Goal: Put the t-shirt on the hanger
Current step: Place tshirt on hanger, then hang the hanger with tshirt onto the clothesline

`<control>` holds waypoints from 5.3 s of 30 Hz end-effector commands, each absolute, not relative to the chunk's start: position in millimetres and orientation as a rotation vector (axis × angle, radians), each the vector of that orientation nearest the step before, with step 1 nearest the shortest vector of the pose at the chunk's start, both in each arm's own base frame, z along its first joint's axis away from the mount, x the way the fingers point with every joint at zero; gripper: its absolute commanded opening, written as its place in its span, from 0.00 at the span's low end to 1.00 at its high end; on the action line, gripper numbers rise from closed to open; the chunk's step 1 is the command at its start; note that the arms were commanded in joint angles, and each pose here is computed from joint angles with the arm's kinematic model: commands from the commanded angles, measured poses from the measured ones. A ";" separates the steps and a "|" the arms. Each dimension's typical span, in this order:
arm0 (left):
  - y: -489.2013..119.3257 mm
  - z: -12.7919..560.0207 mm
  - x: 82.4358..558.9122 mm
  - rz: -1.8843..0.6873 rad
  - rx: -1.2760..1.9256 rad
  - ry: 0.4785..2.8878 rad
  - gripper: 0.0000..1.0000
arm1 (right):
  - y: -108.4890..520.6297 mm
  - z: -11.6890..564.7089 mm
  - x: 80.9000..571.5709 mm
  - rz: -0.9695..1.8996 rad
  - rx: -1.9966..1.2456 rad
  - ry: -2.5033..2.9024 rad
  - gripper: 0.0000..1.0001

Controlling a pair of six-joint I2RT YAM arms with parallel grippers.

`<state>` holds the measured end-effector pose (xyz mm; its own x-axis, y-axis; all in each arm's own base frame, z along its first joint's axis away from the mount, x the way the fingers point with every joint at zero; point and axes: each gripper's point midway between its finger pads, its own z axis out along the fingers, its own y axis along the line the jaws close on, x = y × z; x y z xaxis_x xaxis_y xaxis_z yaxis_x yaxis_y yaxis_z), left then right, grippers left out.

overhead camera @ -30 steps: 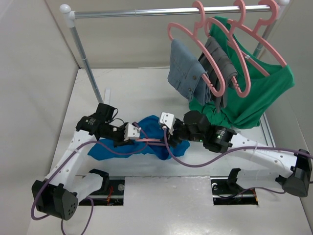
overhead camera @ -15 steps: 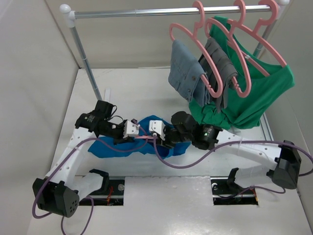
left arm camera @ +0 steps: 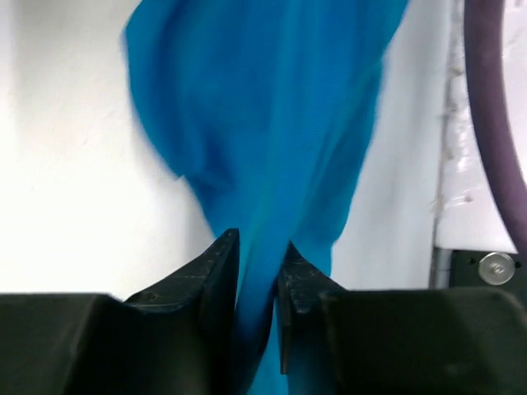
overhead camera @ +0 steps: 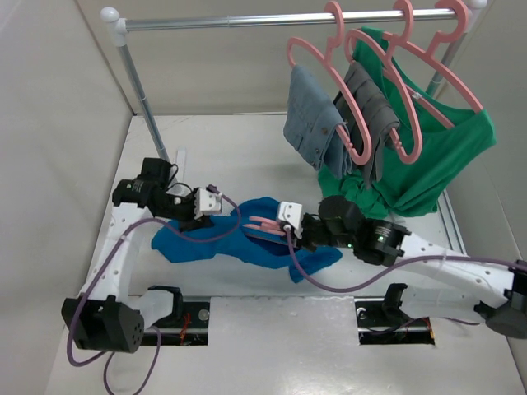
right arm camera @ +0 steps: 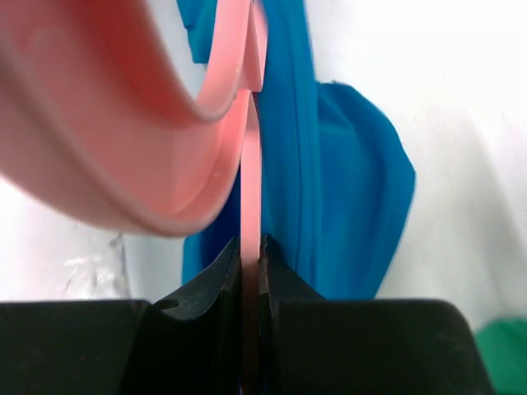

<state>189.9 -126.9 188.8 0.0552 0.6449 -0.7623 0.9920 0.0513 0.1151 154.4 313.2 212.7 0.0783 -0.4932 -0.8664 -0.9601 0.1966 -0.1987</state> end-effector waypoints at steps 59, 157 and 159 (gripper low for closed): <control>-117.8 209.7 288.3 -0.425 0.944 1.811 0.35 | 285.2 342.0 176.2 0.737 -1.138 1.753 0.00; -29.3 297.6 287.7 -0.198 0.174 1.964 1.00 | 402.3 590.4 404.7 0.414 -0.006 1.054 0.00; -29.7 293.6 287.4 -0.205 0.164 1.974 1.00 | 406.1 582.7 411.8 0.404 -0.020 1.061 0.00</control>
